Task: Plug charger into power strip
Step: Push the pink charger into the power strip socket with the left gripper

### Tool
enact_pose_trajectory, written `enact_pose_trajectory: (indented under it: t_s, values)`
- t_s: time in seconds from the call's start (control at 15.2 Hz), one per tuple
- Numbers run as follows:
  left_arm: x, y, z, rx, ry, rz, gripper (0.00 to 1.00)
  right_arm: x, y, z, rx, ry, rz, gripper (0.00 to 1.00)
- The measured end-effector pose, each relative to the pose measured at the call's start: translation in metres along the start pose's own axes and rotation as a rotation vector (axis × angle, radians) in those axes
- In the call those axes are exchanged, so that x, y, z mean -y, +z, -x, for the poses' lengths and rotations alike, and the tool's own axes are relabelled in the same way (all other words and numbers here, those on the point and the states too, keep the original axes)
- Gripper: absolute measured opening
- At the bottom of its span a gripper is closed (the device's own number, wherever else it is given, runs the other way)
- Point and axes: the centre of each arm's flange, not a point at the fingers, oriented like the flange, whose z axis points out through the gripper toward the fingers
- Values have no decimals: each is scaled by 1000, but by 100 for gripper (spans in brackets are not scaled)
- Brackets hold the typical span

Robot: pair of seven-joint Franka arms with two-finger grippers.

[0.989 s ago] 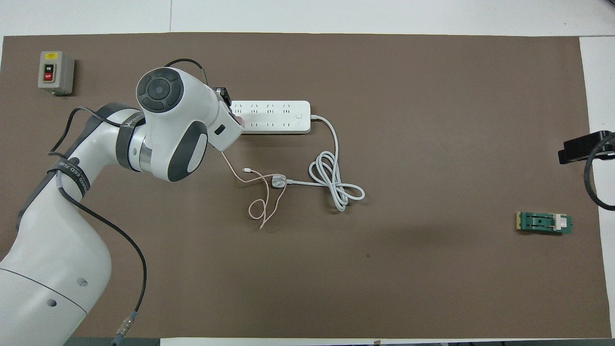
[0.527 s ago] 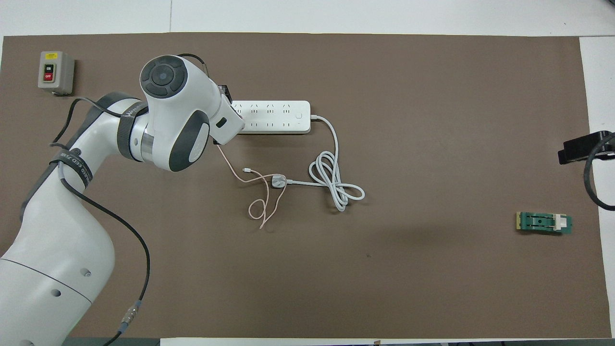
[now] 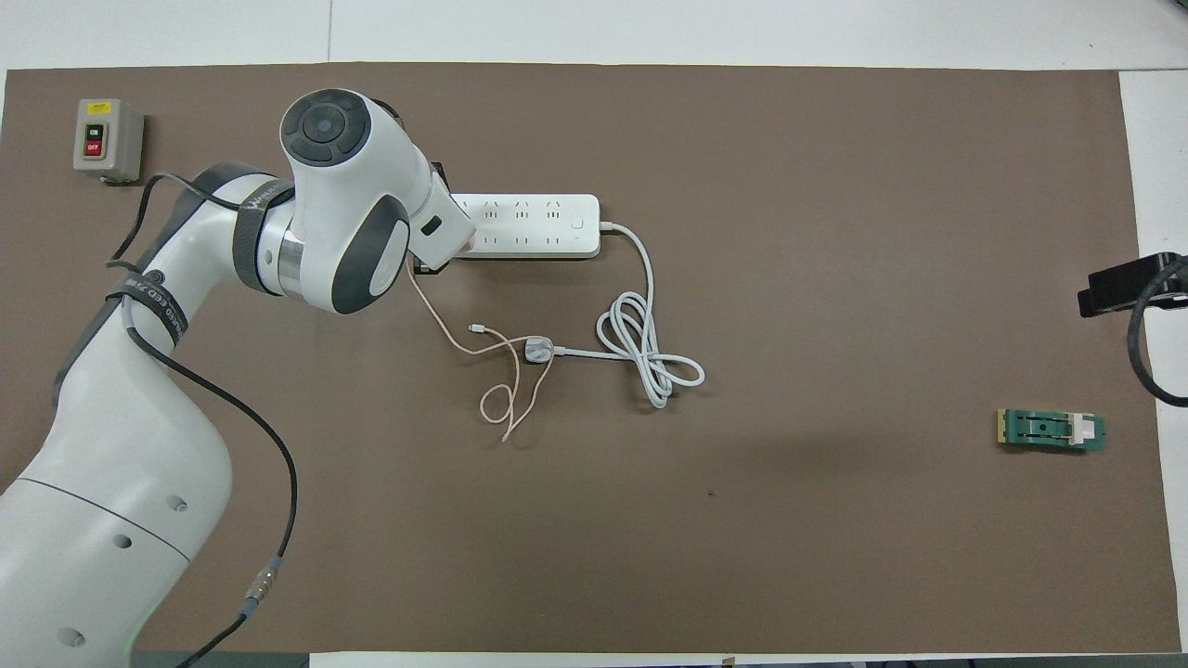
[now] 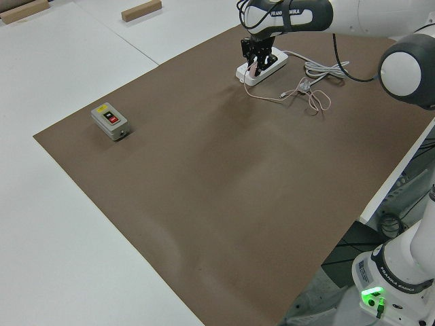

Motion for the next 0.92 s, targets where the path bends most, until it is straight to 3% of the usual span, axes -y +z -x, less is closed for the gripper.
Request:
enact_pose_trajectory:
  t_s: [0.33,0.66,0.92]
  values:
    - [2,0,1,-4,1,10,32,0,0,0,0,0,0,100]
    - [6,2,13,-64,-19,28,32,0,0,0,0,0,0,100]
    - [6,2,14,-72,-22,30,32,0,0,0,0,0,0,100]
